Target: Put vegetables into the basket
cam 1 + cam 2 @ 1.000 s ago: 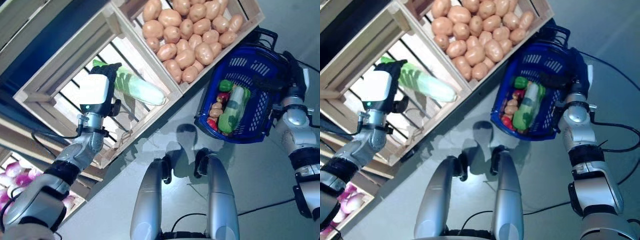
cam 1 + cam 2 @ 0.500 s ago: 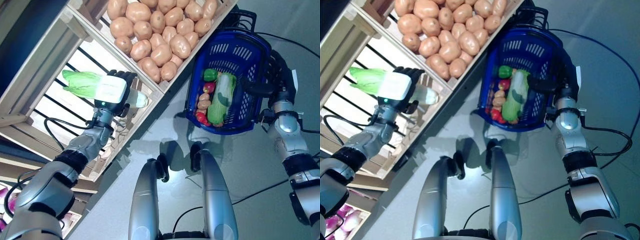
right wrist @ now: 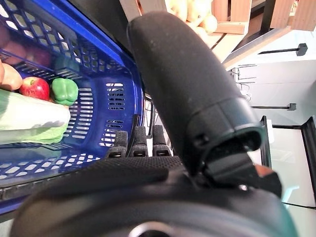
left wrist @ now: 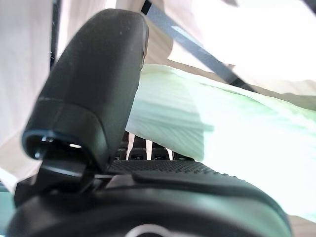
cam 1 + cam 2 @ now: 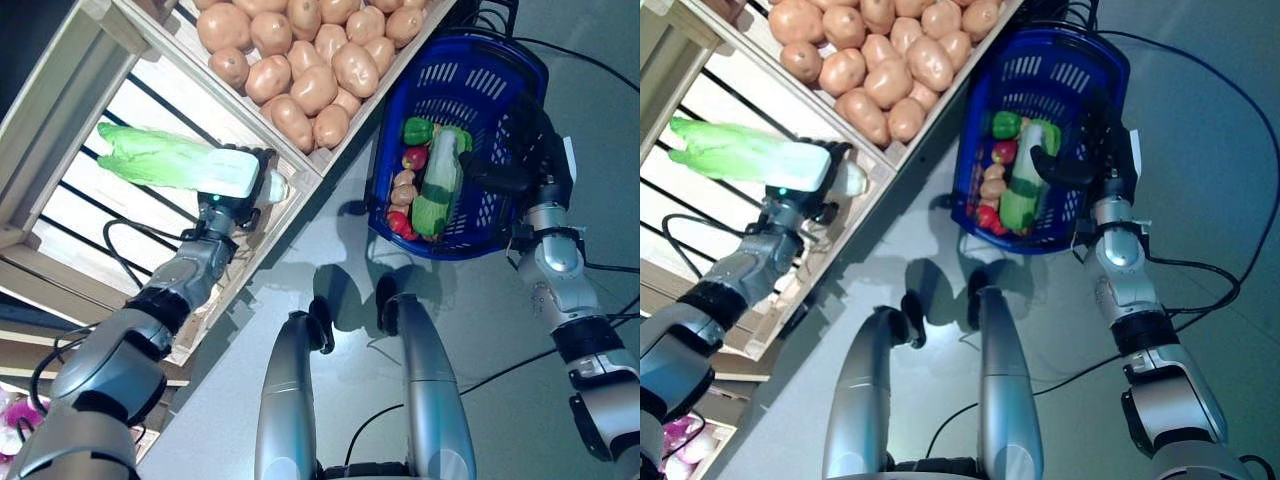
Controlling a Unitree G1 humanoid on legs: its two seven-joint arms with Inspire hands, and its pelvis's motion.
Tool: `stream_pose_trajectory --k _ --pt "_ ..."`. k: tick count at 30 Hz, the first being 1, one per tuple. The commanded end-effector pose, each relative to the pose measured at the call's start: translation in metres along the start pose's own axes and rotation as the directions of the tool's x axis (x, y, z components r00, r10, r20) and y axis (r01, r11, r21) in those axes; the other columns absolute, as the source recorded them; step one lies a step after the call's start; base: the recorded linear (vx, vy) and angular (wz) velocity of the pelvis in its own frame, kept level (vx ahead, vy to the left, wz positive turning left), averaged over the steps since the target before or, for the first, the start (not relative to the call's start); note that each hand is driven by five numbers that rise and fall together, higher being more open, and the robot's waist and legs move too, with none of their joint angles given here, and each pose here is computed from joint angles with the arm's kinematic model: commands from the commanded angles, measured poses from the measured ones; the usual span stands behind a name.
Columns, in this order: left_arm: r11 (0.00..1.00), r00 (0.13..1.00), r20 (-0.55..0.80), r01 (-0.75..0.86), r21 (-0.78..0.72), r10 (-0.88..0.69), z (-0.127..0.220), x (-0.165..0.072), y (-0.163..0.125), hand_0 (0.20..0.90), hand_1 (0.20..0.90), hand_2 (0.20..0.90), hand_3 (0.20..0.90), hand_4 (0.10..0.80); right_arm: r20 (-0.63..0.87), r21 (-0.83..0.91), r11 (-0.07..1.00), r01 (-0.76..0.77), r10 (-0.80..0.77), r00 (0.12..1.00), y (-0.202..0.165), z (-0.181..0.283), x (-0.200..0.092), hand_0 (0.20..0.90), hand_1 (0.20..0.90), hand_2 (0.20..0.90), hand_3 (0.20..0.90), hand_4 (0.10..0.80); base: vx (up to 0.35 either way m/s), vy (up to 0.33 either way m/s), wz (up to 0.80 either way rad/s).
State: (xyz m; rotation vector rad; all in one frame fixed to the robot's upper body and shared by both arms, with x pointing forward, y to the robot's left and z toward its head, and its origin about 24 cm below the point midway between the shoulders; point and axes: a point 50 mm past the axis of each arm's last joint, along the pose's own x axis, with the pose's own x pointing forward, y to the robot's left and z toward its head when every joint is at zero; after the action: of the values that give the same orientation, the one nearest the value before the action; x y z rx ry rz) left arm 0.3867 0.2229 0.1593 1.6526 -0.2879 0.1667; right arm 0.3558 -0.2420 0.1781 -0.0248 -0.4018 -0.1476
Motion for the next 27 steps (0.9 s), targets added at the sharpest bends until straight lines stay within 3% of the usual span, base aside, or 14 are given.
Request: stream_pose_trajectory --k 1,11,12,13,27 --pt "1.000 0.992 -0.121 0.026 0.001 -0.025 -0.018 0.007 0.010 0.900 0.900 0.900 0.900 0.800 0.288 0.147 0.989 -0.007 -0.036 0.957 0.007 0.056 0.010 0.900 0.900 0.900 0.900 0.800 0.000 0.000 0.00" --pt "0.997 0.950 -0.307 0.045 -0.057 -0.061 -0.027 0.012 0.008 0.900 0.900 0.900 0.900 0.800 0.335 0.153 0.988 -0.014 -0.039 0.942 0.014 0.070 0.014 0.900 0.900 0.900 0.900 0.800 0.000 0.000 0.00" --pt "0.997 0.947 -0.318 0.031 -0.066 -0.050 -0.029 0.013 0.009 0.792 0.792 0.792 0.792 0.728 0.341 0.152 0.988 -0.013 -0.040 0.939 0.014 0.072 0.014 0.900 0.900 0.900 0.900 0.800 -0.020 0.020 -0.04" --pt "0.998 0.948 -0.316 0.014 -0.063 -0.033 -0.029 0.013 0.012 0.300 0.300 0.300 0.300 0.400 0.348 0.151 0.989 -0.013 -0.041 0.937 0.014 0.074 0.013 0.900 0.900 0.900 0.900 0.800 -0.025 0.013 -0.03" --pt "0.997 0.950 -0.313 -0.028 -0.065 0.006 -0.040 0.016 0.027 0.300 0.300 0.300 0.300 0.400 0.370 0.155 0.988 -0.006 -0.052 0.927 0.013 0.074 0.008 0.900 0.900 0.900 0.900 0.800 -0.021 0.010 0.00"
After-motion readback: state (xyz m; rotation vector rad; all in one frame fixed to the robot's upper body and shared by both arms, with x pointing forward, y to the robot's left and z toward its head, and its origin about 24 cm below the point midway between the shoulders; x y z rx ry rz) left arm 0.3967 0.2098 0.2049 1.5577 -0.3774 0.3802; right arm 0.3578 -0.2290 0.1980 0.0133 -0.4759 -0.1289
